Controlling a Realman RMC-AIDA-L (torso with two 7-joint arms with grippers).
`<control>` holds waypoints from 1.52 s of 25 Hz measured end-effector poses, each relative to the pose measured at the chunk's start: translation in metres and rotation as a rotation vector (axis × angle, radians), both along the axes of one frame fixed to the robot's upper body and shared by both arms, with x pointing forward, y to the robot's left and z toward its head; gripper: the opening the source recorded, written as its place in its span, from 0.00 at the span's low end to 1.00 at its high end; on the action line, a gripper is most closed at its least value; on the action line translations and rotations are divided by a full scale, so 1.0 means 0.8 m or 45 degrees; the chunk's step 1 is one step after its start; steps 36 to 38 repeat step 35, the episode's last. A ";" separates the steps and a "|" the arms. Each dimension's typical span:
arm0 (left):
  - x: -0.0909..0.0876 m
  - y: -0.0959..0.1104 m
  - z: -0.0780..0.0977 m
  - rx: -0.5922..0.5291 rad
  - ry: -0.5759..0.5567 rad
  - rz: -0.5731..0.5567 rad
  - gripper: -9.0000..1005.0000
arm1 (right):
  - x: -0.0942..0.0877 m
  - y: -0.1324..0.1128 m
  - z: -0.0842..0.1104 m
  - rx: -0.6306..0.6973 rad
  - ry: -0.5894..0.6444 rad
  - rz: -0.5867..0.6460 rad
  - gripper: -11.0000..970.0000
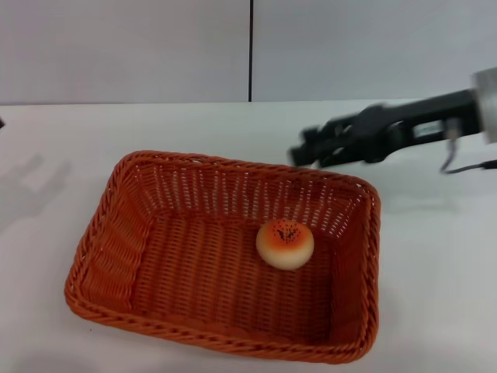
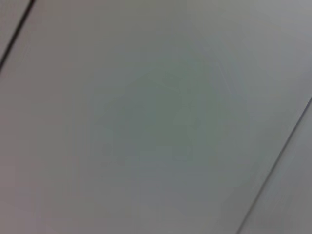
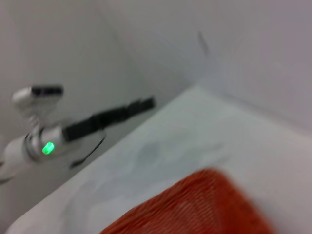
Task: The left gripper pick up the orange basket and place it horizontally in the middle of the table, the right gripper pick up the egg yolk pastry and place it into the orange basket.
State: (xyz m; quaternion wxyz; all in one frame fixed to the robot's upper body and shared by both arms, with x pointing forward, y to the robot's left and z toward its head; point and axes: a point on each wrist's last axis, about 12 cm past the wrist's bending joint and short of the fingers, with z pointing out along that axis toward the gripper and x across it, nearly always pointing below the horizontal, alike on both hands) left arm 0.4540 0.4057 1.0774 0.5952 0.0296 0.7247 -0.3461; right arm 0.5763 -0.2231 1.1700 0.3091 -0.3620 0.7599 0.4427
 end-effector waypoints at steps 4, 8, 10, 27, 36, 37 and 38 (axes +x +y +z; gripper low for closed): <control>-0.020 0.009 -0.005 0.080 -0.100 0.071 0.64 | -0.017 -0.042 -0.003 0.089 -0.165 -0.155 0.64; -0.043 0.019 -0.009 0.152 -0.177 0.161 0.64 | -0.046 -0.096 -0.025 0.269 -0.396 -0.371 0.64; -0.060 0.021 -0.016 0.183 -0.234 0.244 0.64 | -0.075 -0.133 -0.054 0.413 -0.559 -0.582 0.64; -0.120 0.000 -0.065 0.314 -0.379 0.677 0.64 | -0.151 -0.145 -0.156 0.279 -1.218 -1.408 0.64; -0.118 -0.021 -0.078 0.288 -0.375 0.793 0.64 | -0.135 -0.138 -0.146 0.301 -1.299 -1.460 0.64; -0.118 -0.021 -0.078 0.288 -0.375 0.793 0.64 | -0.135 -0.138 -0.146 0.301 -1.299 -1.460 0.64; -0.118 -0.021 -0.078 0.288 -0.375 0.793 0.64 | -0.135 -0.138 -0.146 0.301 -1.299 -1.460 0.64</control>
